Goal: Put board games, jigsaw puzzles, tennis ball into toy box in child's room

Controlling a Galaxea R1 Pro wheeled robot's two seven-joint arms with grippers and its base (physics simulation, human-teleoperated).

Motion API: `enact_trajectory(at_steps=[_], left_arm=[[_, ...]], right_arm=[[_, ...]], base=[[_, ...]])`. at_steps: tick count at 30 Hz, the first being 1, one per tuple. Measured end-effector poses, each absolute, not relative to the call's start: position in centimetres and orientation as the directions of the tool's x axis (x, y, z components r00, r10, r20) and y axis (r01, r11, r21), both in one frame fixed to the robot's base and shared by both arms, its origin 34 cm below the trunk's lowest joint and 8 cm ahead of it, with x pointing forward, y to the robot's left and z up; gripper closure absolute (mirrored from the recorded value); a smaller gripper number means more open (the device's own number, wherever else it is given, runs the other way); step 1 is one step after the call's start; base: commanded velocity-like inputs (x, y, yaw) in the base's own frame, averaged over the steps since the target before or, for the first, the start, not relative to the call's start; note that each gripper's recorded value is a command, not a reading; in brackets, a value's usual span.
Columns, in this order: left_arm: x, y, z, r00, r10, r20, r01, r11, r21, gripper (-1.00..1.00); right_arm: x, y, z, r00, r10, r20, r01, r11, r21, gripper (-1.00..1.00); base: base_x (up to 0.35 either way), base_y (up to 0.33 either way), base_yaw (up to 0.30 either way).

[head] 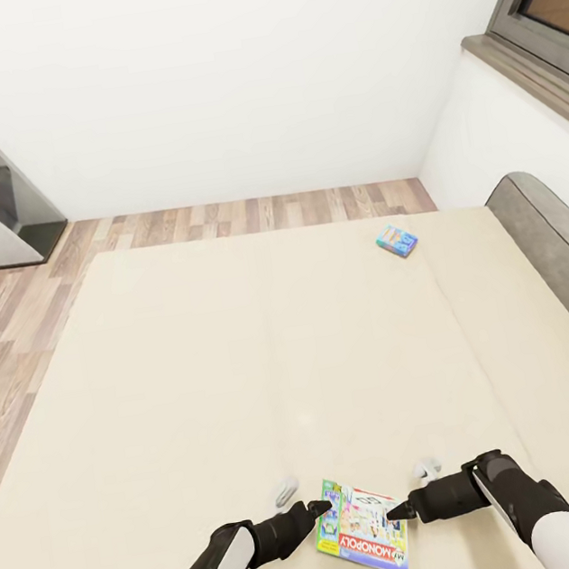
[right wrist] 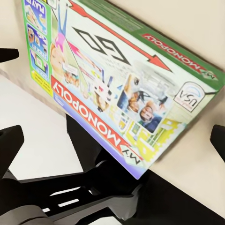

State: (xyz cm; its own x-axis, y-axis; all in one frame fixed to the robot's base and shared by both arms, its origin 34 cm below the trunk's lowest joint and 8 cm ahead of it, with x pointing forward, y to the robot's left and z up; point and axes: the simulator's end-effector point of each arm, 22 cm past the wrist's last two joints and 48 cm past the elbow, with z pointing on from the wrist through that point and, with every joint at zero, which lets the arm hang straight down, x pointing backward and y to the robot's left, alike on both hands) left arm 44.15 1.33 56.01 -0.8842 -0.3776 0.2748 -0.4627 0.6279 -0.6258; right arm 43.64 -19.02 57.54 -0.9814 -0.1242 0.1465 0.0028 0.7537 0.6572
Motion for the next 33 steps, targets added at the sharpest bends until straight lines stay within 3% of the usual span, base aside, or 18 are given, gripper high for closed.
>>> enact_trajectory(at_steps=[33], left_arm=[[45.1,2.3,54.6,-0.894,-0.405,0.191,-0.429,0.650,-0.627,-1.00]], right_arm=[[43.0,-19.2,56.6,-0.979,-0.123,0.163,0.013,0.757,0.653,-1.00]], base=[[0.000,0.000,0.003]])
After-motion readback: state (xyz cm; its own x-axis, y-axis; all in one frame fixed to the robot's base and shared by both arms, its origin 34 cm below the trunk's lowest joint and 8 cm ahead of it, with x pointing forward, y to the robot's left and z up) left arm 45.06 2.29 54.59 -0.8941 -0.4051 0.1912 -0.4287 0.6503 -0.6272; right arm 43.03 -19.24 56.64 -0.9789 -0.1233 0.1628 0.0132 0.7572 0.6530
